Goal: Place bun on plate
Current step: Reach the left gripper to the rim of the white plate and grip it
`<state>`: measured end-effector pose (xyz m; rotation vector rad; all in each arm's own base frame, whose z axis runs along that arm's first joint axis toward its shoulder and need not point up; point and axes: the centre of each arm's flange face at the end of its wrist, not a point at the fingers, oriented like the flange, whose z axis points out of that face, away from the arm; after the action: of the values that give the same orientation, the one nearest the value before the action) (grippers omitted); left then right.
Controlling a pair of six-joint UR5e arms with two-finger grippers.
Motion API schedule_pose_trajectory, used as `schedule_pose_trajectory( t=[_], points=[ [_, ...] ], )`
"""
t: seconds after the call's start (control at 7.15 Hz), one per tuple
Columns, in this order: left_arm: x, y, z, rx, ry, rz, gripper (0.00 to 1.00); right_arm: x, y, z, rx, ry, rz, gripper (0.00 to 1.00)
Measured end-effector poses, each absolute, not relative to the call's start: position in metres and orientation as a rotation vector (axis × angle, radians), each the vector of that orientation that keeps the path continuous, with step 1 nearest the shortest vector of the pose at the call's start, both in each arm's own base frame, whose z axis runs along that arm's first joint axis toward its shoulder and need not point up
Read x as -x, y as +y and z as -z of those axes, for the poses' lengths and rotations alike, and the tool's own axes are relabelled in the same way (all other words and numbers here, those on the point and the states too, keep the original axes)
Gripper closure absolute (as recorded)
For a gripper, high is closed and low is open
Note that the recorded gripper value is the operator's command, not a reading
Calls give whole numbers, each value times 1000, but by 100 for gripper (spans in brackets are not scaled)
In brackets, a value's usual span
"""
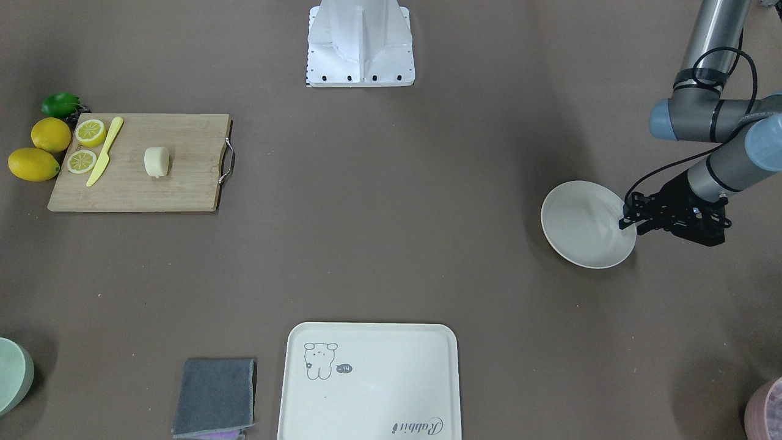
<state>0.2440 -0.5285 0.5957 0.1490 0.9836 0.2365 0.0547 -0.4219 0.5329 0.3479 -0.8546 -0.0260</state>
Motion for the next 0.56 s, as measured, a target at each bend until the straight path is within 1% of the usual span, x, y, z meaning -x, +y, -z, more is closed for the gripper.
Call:
schedule_pose_trajectory(
  t=[0.28,0.56],
  points=[
    [-240,-526,-593,-144,1012,-237,100,-55,-421,-533,-348,-855,26,0],
    [-227,-533,-568,-137,1063,-178,100,-55,-421,-533,-348,-855,26,0]
  ],
)
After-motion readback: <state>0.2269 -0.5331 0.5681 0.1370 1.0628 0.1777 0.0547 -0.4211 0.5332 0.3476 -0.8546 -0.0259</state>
